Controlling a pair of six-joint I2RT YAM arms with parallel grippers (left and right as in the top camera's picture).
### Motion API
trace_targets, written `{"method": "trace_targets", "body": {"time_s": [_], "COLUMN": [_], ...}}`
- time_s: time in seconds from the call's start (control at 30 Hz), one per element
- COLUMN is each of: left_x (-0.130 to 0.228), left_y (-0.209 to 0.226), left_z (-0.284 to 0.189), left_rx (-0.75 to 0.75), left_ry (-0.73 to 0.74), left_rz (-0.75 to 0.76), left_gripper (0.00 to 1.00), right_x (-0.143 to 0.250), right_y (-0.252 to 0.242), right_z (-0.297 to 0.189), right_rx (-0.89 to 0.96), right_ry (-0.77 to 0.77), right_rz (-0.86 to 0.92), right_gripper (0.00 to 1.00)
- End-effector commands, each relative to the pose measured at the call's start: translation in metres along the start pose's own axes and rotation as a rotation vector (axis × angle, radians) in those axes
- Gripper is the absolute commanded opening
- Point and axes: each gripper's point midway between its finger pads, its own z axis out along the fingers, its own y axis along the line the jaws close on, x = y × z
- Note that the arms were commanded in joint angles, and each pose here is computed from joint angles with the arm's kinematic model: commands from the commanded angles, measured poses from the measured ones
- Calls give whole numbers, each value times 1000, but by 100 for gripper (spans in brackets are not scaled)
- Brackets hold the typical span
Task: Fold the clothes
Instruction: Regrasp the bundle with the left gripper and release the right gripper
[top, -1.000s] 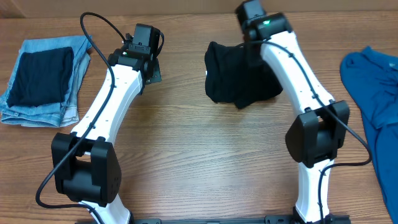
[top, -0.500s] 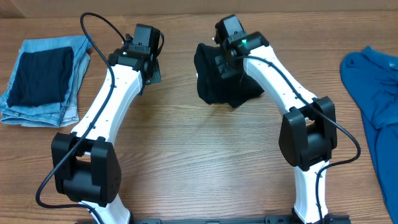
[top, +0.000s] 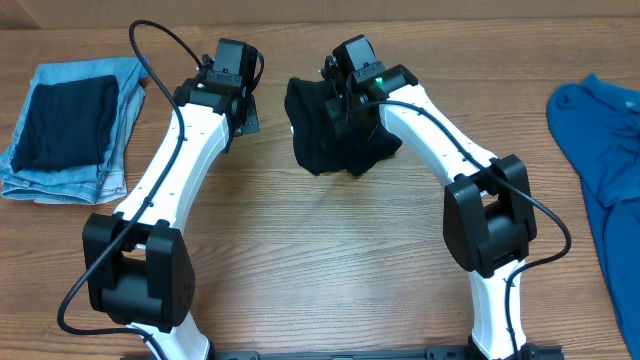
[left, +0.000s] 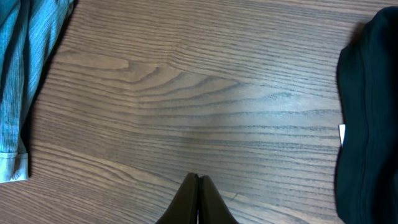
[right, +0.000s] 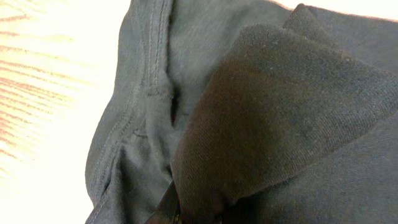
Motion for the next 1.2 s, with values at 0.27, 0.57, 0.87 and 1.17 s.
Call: {"method": "trace_targets", "body": {"time_s": [0.27, 0.57, 0.87, 1.17], "left_x": [-3, -3, -4, 9], "left_y": [-1, -1, -2, -33], "left_z": [-8, -8, -8, -12], "left_rx": [17, 17, 21, 209], "left_ry": [-16, -16, -18, 60], "left_rz": [-19, -19, -21, -17], "left_gripper": [4, 4, 4, 19], "right_x": [-2, 11, 34, 11], "right_y": [72, 79, 128, 111], "right_z": [-7, 10, 5, -18], "right_rx": [-293, -311, -424, -407], "right_ry": [-21, 31, 106, 55], "right_rz": [-50, -48, -91, -69], "right_gripper": [4, 4, 77, 85]}}
